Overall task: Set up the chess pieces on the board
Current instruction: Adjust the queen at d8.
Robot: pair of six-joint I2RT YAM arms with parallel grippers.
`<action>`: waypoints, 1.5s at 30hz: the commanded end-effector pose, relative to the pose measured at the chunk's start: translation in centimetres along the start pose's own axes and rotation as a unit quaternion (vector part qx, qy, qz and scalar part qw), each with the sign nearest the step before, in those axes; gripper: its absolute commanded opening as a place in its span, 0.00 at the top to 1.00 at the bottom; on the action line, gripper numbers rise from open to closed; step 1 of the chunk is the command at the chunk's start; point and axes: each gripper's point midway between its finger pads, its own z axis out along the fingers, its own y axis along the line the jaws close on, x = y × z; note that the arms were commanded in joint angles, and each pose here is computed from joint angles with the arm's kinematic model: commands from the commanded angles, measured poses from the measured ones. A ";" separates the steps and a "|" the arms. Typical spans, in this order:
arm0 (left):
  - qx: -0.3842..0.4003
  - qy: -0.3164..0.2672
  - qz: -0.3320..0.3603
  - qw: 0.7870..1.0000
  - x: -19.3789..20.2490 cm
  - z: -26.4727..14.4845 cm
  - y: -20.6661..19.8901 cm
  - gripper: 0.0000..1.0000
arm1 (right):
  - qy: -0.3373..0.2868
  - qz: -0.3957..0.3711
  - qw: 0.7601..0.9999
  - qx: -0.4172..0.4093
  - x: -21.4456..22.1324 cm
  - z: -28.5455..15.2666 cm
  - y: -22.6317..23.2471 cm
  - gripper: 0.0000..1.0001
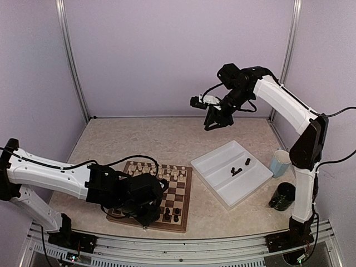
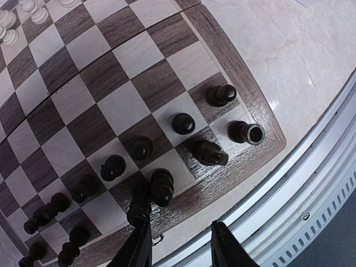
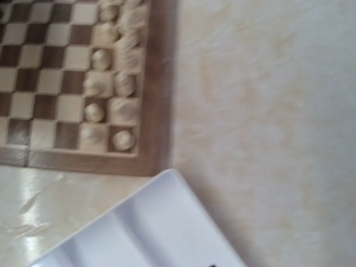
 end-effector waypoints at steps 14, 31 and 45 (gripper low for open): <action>-0.029 -0.004 -0.020 0.999 -1.8 -0.3 2.6 0.73 | -0.077 0.014 0.994 0.069 0.8 -1.5 2.9 0.71; -0.035 0.030 -0.021 0.999 -0.2 1.5 3.4 0.81 | -0.080 0.031 0.995 0.052 1.2 0.0 2.9 0.70; -0.045 0.040 -0.018 0.998 0.1 1.2 3.8 0.94 | -0.082 0.037 0.995 0.046 1.2 0.2 3.0 0.70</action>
